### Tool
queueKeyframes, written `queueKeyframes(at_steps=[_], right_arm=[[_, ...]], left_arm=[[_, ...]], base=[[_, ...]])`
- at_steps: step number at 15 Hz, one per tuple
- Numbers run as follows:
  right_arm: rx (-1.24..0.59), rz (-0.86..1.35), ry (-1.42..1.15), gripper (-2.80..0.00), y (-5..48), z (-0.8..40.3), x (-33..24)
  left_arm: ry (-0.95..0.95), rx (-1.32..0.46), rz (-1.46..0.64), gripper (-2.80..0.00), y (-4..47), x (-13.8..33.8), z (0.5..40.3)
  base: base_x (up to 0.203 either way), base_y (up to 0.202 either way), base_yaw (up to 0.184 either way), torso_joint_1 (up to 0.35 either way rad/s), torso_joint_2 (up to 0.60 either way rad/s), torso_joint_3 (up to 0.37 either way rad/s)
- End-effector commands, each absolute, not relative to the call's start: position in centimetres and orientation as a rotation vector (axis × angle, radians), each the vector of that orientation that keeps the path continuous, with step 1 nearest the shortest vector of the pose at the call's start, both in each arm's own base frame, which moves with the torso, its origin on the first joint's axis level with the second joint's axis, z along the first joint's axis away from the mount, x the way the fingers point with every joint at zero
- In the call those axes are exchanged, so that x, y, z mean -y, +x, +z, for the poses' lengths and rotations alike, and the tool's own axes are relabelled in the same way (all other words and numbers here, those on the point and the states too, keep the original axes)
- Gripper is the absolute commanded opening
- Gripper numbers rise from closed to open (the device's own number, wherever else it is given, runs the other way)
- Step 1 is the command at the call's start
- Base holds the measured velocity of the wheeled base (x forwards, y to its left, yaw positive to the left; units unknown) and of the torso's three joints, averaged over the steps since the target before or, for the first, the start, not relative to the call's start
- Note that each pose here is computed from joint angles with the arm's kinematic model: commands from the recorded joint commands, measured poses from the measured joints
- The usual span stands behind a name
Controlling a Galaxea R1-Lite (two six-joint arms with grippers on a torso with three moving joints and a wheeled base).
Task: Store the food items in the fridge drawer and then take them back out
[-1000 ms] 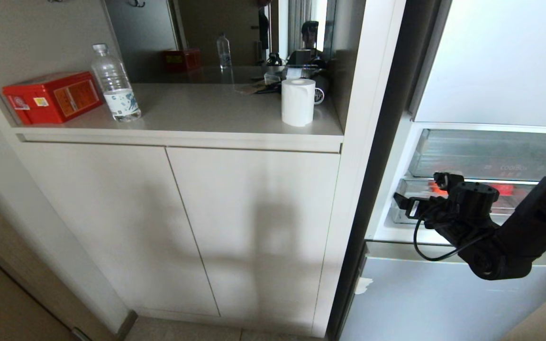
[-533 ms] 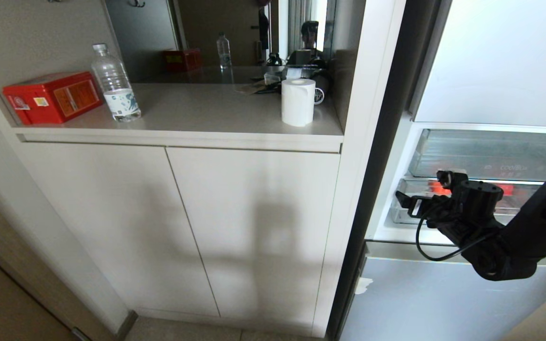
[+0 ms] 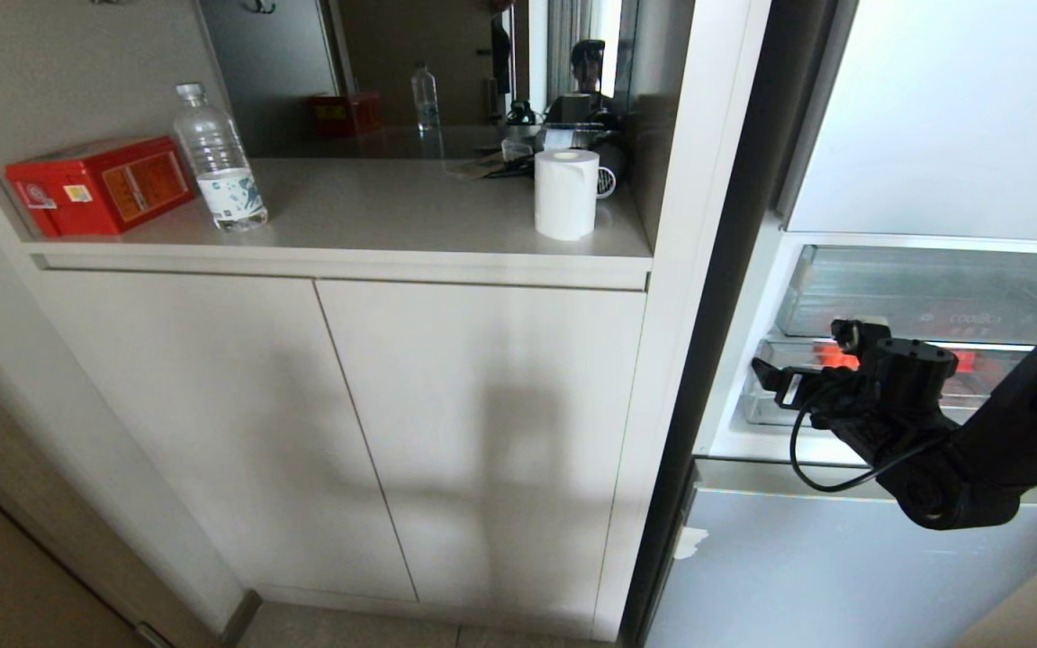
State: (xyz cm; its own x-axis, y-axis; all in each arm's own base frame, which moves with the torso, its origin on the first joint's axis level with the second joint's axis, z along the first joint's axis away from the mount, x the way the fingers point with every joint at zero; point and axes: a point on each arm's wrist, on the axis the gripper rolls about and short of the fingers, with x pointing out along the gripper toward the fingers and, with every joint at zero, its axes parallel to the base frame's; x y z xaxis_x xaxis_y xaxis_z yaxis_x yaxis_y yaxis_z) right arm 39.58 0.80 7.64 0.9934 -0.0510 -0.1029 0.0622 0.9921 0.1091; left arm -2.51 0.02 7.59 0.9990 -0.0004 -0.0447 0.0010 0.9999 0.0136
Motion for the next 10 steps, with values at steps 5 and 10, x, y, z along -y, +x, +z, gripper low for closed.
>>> queueKeyframes(at_steps=[5,10], right_arm=[[-0.131,-0.049,0.111,0.00,39.6,6.4,-1.2],[-0.130,-0.046,0.109,0.00,40.0,6.1,-1.3]], left_arm=[[0.014,-0.046,0.000,-2.80,-2.5,0.0,7.6],[0.014,-0.044,0.000,-2.80,-2.5,0.0,7.6]], base=[[0.000,0.000,0.000,0.000,0.00,0.000],[0.000,0.000,0.000,0.000,0.00,0.000]])
